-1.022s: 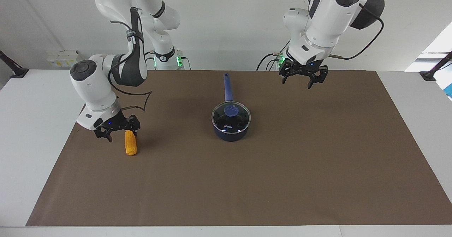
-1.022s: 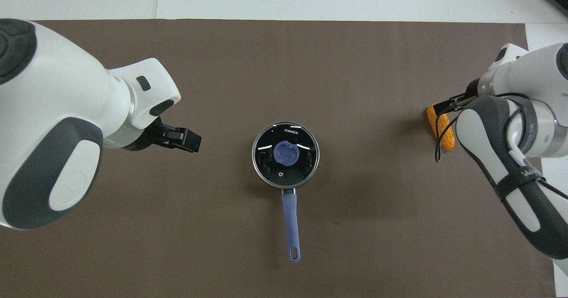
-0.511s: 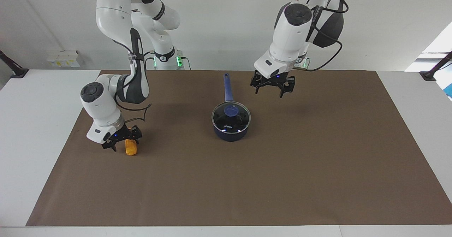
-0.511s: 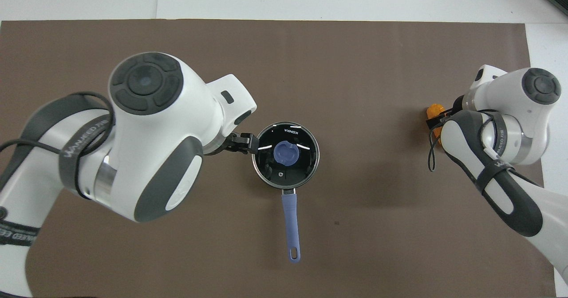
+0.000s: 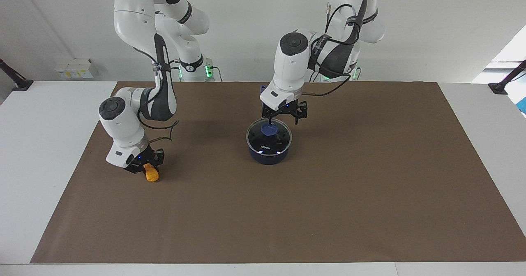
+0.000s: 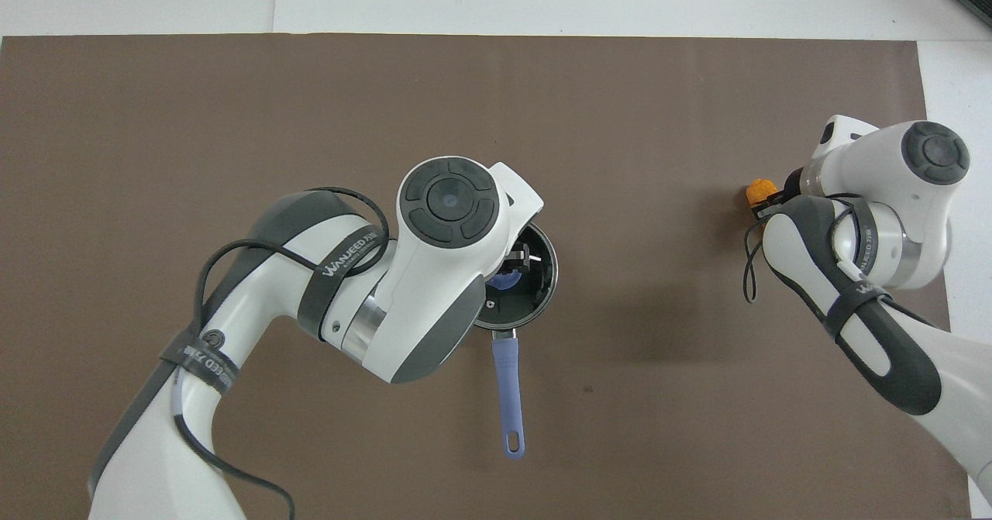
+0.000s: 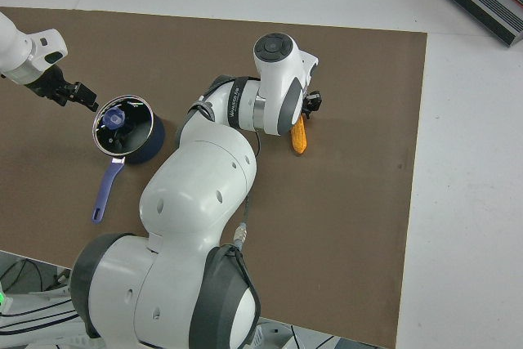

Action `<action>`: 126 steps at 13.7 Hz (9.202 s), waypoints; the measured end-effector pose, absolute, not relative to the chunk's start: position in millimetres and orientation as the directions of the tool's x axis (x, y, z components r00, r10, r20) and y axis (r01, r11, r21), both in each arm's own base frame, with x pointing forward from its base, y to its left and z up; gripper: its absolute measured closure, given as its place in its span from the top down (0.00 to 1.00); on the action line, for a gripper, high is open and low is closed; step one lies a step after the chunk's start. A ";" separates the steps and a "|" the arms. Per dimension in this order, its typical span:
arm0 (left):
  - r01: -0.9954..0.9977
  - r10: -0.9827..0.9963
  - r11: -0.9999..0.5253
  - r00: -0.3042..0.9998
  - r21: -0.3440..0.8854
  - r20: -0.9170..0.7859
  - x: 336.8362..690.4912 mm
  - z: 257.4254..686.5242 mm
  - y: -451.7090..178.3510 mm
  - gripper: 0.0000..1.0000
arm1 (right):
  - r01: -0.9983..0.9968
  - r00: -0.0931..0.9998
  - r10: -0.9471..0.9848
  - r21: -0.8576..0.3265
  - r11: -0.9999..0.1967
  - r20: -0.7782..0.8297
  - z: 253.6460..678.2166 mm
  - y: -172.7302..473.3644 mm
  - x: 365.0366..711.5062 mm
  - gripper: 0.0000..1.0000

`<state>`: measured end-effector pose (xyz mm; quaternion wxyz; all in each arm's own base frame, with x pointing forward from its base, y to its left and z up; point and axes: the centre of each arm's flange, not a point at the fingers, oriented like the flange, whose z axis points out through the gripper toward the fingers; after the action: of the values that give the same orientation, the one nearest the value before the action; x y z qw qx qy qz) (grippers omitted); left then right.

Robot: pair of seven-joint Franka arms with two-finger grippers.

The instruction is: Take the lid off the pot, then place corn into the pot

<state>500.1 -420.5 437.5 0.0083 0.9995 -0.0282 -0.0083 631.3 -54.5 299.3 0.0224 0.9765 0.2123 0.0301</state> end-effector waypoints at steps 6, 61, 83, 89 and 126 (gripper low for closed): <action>0.021 0.021 -1.000 1.000 0.018 -0.009 504.4 417.1 -439.8 1.00 | 0.373 0.918 0.380 0.082 -0.924 0.111 357.9 -56.7 638.4 0.37; -0.040 -0.040 -0.999 0.999 0.011 0.020 534.2 339.8 -36.7 1.00 | 0.066 0.998 0.066 -0.012 -0.998 0.025 334.6 383.5 544.5 0.37; -0.086 -0.087 -0.996 0.996 0.020 -0.014 619.3 503.6 -73.0 1.00 | -0.090 0.982 -0.094 -0.028 -0.996 0.161 536.8 168.2 593.2 1.00; -0.056 -0.057 -0.998 0.998 0.028 -0.031 583.0 577.1 -47.9 1.00 | -0.069 0.986 -0.068 -0.003 -0.998 0.154 615.7 76.7 562.3 1.00; -0.126 -0.128 -0.992 0.987 0.027 -0.102 538.0 649.3 -12.1 1.00 | -0.024 1.000 -0.024 0.005 -1.000 -0.004 662.2 -11.9 519.6 1.00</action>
<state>538.0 -12.1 649.3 0.0100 0.9966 -0.0636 -0.0517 519.6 -11.9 662.2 0.0025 0.9999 -0.0120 -0.0022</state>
